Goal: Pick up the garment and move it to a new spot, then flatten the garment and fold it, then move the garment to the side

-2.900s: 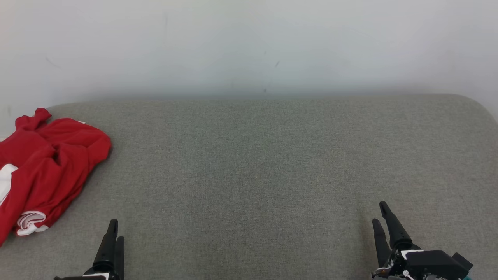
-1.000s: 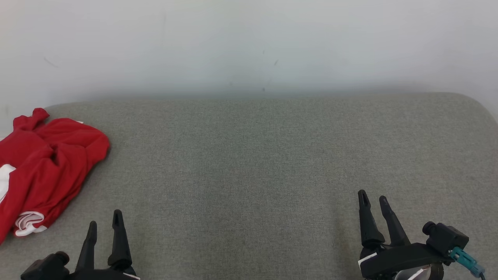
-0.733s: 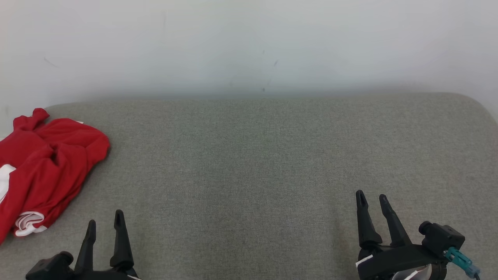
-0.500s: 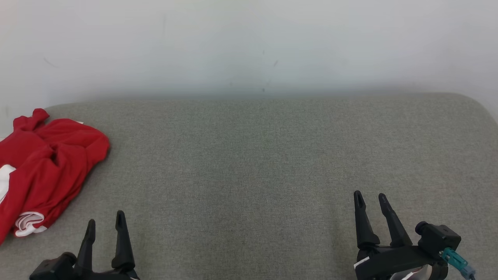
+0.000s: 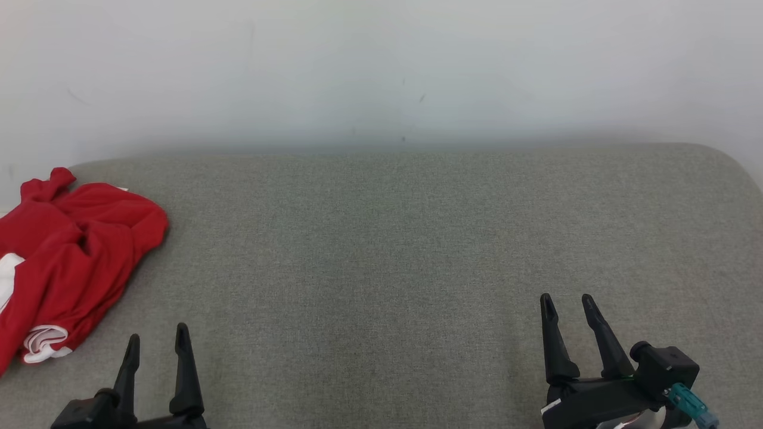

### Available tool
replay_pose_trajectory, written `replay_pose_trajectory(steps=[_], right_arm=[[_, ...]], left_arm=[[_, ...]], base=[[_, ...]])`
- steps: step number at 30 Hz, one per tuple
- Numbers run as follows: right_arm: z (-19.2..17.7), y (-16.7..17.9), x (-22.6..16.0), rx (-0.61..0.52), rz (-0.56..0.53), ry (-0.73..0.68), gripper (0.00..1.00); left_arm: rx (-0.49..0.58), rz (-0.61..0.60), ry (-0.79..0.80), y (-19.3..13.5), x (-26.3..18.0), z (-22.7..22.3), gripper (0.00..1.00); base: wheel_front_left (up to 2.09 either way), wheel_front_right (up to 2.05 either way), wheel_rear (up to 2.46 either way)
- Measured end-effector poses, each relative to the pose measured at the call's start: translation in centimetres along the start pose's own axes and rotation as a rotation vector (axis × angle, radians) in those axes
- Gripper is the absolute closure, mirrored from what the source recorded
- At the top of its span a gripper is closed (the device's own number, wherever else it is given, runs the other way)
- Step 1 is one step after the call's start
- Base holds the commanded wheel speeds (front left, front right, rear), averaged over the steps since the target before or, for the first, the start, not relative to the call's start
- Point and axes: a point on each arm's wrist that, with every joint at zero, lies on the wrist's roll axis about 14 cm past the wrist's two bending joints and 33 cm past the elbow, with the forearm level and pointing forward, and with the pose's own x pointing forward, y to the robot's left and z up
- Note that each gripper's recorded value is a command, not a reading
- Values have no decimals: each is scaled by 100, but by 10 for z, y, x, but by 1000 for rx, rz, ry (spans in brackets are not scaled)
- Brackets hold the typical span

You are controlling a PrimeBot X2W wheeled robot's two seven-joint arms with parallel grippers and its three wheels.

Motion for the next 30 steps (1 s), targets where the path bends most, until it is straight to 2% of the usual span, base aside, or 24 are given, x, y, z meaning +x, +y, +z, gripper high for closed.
replay_pose_trajectory(steps=[5,19,30], right_arm=[[2,-1,0,-39,1,-9,0],[4,-3,-2,-143,7,-24,0],[2,-6,-5,-168,3,-26,0]], left_arm=[[12,10,17,5,-3,-7,0],[138,-16,12,5,-3,-8,0],[195,-50,20,4,-3,-12,0]], base=[[0,0,0],[0,0,0],[0,0,0]])
